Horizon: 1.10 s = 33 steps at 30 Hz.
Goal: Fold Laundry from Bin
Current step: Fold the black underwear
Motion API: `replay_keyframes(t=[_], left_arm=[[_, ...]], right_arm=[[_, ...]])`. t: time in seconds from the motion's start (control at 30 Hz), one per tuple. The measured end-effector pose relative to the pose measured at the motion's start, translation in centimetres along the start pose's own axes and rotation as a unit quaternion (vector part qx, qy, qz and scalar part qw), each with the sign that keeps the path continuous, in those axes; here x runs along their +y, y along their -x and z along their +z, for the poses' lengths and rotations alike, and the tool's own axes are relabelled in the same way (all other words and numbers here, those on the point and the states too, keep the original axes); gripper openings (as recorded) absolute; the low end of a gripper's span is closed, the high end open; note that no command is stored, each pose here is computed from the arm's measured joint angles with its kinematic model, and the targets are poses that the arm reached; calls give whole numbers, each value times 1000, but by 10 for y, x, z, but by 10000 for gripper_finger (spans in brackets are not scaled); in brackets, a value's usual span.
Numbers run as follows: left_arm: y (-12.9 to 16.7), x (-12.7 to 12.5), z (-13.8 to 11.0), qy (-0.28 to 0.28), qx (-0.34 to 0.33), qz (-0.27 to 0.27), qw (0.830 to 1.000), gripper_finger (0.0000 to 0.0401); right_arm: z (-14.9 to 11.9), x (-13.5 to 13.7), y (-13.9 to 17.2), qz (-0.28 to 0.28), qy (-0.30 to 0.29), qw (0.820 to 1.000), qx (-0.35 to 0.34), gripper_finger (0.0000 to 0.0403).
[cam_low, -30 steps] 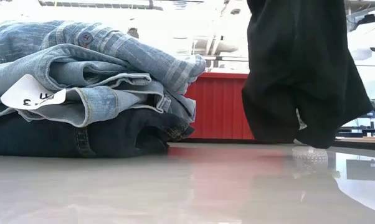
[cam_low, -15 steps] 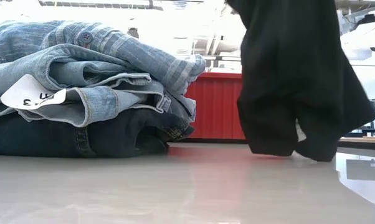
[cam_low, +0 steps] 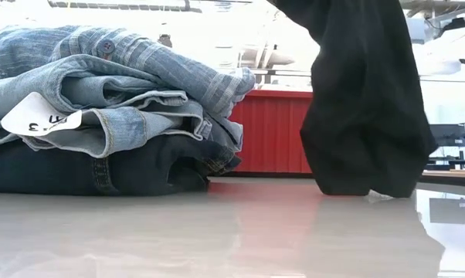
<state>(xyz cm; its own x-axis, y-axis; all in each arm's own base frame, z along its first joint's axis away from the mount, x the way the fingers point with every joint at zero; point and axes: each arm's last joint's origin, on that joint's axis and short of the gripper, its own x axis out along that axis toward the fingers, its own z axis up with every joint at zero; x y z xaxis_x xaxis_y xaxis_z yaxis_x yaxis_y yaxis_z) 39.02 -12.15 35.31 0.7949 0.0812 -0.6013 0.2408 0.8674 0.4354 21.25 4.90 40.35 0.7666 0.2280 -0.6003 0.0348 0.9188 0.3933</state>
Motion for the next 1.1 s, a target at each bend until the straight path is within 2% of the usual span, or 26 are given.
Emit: replay_keyframes(t=[0.1, 0.23, 0.37, 0.5, 0.6, 0.7, 0.87, 1.0, 1.1], left_arm=[[0, 4, -1, 3, 4, 13, 1000, 186], [-3, 10, -3, 3, 10, 22, 1000, 156], [-11, 9, -5, 1, 17, 24, 1000, 98], [-8, 8, -4, 1, 10, 18, 1000, 18], [-4, 7, -2, 1, 12, 13, 1000, 6], [6, 9, 5, 4, 6, 5, 1000, 2], [16, 10, 5, 33, 24, -43, 998, 1], [20, 6, -4, 69, 71, -102, 990, 1], [21, 7, -16, 112, 133, -125, 977, 0]], right_arm=[[1, 1, 0, 7, 0, 1000, -1, 46], [4, 3, 0, 22, 0, 1000, -15, 46], [4, 3, 0, 26, 1, 1000, -17, 46], [2, 2, 0, 24, 1, 1000, -6, 46], [0, 2, 0, 21, -7, 1000, 6, 56], [-3, 1, 1, 21, -17, 999, 22, 79], [-11, -4, 2, -2, -19, 998, 67, 141], [-17, -8, 3, -22, -7, 995, 100, 194], [-20, -12, 4, -43, 17, 993, 112, 226]])
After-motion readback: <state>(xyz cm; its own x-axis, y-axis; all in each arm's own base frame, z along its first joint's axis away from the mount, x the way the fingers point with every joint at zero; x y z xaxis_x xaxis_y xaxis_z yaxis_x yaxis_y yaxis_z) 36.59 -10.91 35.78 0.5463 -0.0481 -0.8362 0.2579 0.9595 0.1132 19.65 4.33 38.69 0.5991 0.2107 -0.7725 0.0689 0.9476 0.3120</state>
